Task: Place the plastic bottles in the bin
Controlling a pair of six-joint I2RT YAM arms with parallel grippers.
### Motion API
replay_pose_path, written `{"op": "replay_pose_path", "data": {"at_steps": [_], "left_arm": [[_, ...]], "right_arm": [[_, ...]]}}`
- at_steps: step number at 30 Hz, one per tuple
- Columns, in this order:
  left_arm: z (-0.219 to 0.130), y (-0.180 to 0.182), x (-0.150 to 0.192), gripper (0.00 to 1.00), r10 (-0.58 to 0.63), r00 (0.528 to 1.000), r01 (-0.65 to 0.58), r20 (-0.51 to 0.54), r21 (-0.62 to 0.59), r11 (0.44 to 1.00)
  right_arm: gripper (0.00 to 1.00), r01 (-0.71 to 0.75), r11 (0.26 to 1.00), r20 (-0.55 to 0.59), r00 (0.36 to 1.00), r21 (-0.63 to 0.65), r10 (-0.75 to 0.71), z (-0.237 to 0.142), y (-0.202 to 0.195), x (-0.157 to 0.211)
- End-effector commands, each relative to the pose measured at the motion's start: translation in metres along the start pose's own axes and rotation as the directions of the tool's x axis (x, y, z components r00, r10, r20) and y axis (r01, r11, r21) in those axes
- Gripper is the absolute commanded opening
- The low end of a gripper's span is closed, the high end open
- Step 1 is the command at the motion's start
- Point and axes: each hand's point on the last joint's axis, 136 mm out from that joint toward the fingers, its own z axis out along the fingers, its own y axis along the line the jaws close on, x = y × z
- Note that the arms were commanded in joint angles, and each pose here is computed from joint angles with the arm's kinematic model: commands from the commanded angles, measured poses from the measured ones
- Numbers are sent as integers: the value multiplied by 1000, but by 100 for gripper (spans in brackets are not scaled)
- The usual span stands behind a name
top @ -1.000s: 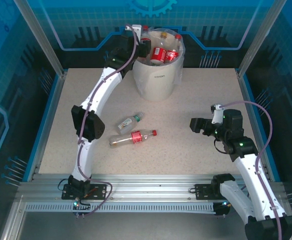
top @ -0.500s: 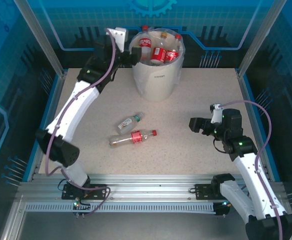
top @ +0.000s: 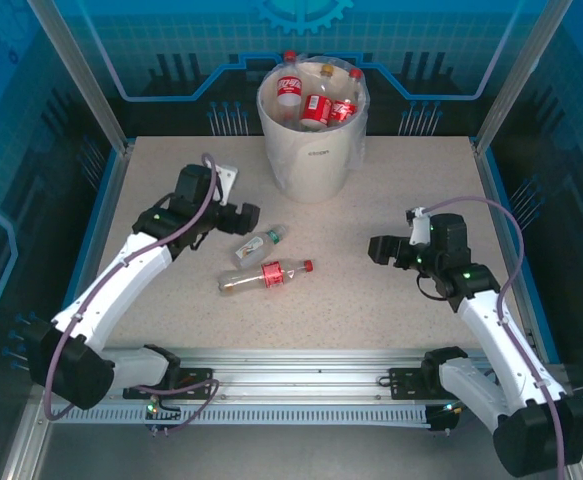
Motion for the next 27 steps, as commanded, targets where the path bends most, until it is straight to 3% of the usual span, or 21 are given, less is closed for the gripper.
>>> {"op": "replay_pose_path", "data": {"at_steps": [1,12,27], "left_arm": [[16,-12,33,99,-13,992,23,-125,78,997],[87,-20,72,99,91,941,-45,-328,144,989],[142,-17,100,99,160,885,-145,-436,68,987]], "right_arm": [[92,15,999,-3,1000,-37,-15,7,11,1],[92,33,999,-27,999,-16,-34,8,10,11],[92,41,999,-31,999,-14,-41,10,10,11]]}}
